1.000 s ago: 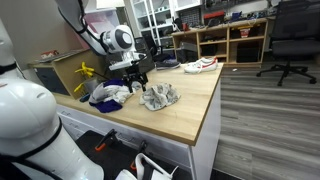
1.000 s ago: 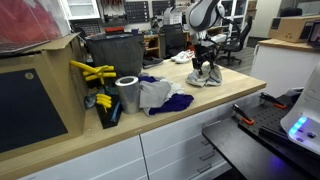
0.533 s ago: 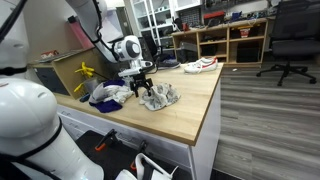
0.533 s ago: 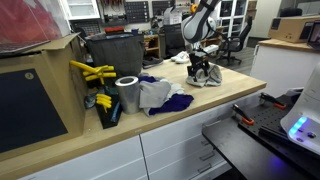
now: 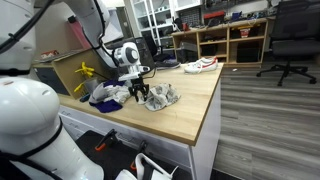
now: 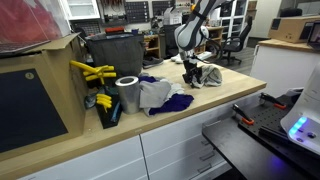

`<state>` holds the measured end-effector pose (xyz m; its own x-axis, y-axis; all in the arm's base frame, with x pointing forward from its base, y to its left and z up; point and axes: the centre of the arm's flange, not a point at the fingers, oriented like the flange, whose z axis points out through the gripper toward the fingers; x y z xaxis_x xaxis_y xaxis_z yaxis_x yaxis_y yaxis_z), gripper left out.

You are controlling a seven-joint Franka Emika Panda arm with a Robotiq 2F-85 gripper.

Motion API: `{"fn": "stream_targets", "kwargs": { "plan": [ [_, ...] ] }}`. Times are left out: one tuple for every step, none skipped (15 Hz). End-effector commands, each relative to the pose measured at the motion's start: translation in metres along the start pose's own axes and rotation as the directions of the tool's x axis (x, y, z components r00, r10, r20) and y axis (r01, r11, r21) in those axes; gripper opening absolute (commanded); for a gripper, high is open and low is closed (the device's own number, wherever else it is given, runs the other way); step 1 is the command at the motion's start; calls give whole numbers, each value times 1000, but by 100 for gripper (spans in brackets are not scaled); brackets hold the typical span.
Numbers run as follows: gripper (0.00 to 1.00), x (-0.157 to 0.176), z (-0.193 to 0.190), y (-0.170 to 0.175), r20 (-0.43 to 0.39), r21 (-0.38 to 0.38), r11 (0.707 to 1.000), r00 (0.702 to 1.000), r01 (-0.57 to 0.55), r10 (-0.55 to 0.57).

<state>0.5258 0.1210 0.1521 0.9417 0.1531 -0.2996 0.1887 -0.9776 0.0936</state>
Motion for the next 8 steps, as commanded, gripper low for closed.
{"fn": "stream_targets", "kwargs": {
  "plan": [
    [27, 8, -17, 4, -32, -14, 1000, 999, -17, 17],
    [20, 9, -25, 7, -44, -9, 1000, 999, -28, 28],
    [12, 10, -33, 11, -56, -6, 999, 998, -40, 39],
    [5, 11, -43, 17, -71, 0, 998, 996, -61, 61],
    [0, 13, -52, 24, -88, 7, 997, 993, -81, 81],
    [0, 14, -64, 33, -112, 26, 993, 987, -116, 119],
    [0, 16, -75, 41, -131, 49, 986, 978, -157, 162],
    [0, 16, -88, 50, -153, 80, 976, 965, -202, 212]
  ]
}}
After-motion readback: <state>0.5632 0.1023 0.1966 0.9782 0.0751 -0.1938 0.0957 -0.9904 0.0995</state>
